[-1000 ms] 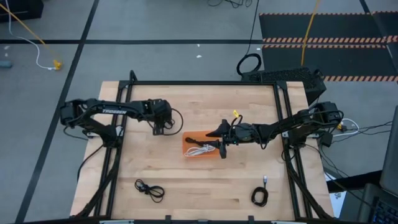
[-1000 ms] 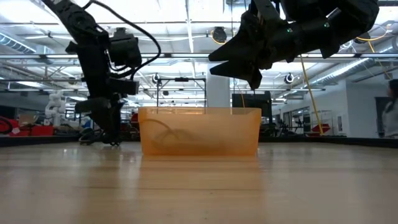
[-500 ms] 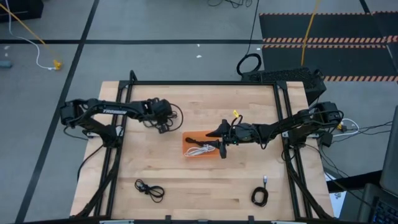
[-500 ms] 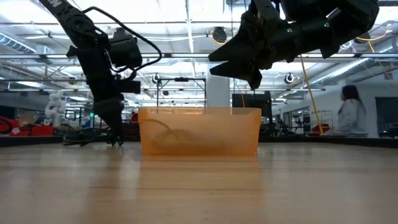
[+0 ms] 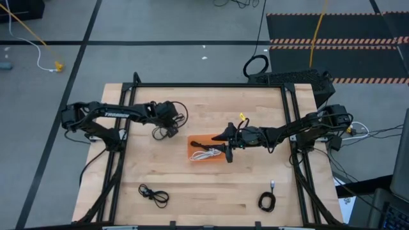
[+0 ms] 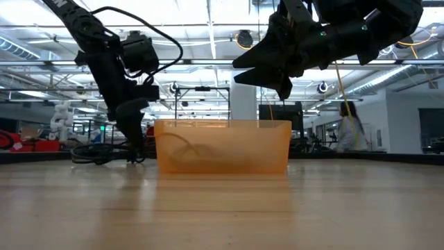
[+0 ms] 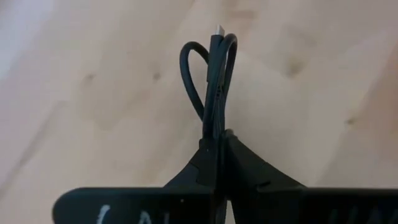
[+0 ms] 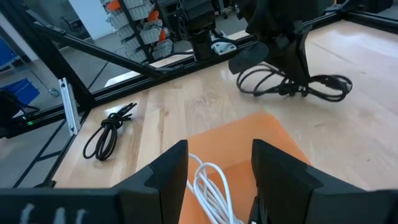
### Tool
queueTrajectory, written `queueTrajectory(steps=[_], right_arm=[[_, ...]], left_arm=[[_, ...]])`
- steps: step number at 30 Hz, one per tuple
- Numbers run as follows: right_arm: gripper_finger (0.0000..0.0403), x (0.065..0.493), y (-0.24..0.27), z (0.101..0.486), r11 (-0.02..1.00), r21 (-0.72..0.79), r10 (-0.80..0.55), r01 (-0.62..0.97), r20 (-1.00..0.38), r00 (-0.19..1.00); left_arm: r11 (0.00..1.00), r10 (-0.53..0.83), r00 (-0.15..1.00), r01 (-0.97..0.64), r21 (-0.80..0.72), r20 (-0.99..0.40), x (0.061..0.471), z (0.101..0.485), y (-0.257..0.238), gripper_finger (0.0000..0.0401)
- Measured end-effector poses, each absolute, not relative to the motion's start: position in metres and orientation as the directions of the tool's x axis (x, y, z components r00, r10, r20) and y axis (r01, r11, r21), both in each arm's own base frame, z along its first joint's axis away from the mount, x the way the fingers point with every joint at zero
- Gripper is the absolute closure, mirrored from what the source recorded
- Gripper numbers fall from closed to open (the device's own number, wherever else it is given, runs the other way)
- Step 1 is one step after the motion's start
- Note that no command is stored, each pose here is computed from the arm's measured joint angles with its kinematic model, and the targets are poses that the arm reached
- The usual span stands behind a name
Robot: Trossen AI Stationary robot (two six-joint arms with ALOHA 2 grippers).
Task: Pick and place USB-C Cables
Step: Put the black charger cable into the orange bin
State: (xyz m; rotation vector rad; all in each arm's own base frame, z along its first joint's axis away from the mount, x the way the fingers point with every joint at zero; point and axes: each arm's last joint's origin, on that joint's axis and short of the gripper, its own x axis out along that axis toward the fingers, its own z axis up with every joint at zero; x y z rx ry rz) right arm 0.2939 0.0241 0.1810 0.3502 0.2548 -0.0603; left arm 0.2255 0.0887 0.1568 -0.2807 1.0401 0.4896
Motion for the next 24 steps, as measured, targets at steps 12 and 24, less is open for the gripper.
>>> queueTrajectory(steps=[12, 24], right_arm=[[0.0234, 0.294, 0.024, 0.183, 0.937, 0.335, -0.013, 0.095, -0.239, 0.971], [0.0234, 0.295, 0.022, 0.187, 0.963, 0.251, -0.046, 0.095, -0.196, 0.979]], left_arm=[[0.860, 0.232, 0.591, -0.496, -0.121, -0.773, 0.224, 0.191, 0.076, 0.0389], [0.935, 0.150, 0.891, -0.268, -0.232, -0.428, 0.236, 0.244, 0.033, 0.0389]])
